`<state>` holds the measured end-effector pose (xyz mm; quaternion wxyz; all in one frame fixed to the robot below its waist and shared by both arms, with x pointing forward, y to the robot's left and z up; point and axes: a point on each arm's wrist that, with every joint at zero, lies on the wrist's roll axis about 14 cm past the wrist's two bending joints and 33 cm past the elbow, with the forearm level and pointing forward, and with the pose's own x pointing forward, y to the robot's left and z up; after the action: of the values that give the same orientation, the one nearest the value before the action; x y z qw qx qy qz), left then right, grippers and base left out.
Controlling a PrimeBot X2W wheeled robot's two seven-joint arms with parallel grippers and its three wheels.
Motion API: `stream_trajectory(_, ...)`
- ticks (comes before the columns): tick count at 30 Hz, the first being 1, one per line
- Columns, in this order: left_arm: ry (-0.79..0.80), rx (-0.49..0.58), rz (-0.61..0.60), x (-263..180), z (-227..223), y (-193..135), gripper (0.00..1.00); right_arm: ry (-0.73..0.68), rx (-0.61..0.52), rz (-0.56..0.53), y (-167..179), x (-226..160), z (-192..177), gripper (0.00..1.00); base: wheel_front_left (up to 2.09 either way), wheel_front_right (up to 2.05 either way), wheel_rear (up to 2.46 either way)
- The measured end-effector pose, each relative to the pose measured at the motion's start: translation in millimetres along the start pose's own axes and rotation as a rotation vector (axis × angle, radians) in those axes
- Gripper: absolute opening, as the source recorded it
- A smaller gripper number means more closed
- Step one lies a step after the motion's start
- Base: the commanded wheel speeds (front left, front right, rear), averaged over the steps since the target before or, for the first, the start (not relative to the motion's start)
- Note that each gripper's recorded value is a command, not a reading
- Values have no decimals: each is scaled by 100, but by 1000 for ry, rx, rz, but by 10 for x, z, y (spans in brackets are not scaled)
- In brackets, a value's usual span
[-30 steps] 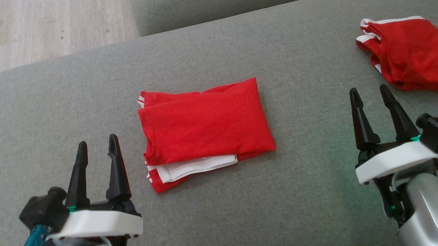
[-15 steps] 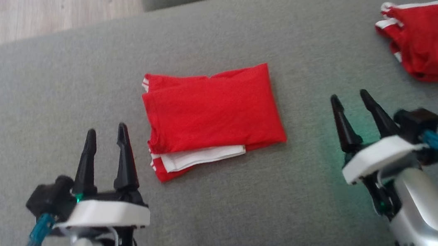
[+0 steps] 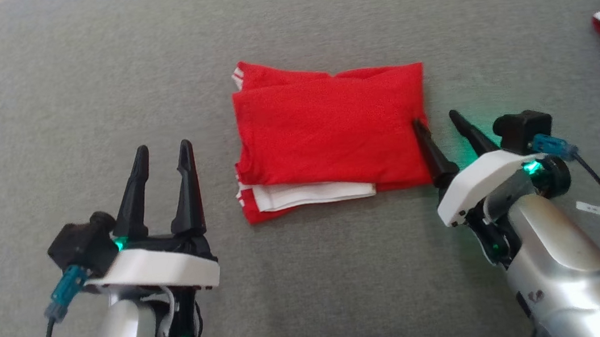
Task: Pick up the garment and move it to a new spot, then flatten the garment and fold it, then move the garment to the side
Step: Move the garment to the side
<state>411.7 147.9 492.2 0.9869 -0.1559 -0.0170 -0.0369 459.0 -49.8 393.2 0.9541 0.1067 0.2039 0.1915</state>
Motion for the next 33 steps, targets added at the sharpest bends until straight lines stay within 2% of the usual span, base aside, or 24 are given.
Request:
stream_trajectory(2,0,2,14,-8,5,46,100,46,20,16,53,52,-103,100,0,0,0)
stream_trajectory(5,-2,2,39,-28,19,114,100,109,116,46,177,98,-226,100,0,0,0)
stream_trajectory(9,-7,1,45,-51,42,128,100,130,76,67,237,132,-223,100,0,0,0)
stream_trajectory(10,-9,1,44,-52,51,124,100,135,71,70,249,130,-229,70,0,0,0)
stream_trajectory(11,-11,1,43,-53,57,118,100,140,60,75,261,125,-235,70,0,0,0)
stream_trajectory(13,-14,-1,37,-48,68,98,100,139,28,78,265,104,-246,0,0,0,0)
stream_trajectory(18,-22,-8,8,-21,89,-1,100,102,-83,61,176,36,-170,0,0,0,0)
stream_trajectory(23,-22,-13,-43,6,75,-174,100,28,-244,25,-24,-49,91,0,0,0,0)
stream_trajectory(30,-12,-26,-162,86,9,-562,100,-53,-499,-92,-683,-357,622,0,0,0,0)
stream_trajectory(31,-5,-33,-194,116,-23,-674,100,-56,-564,-130,-879,-476,755,0,0,0,0)
stream_trajectory(33,0,-38,-213,130,-46,-739,100,-59,-588,-152,-983,-541,832,0,0,0,0)
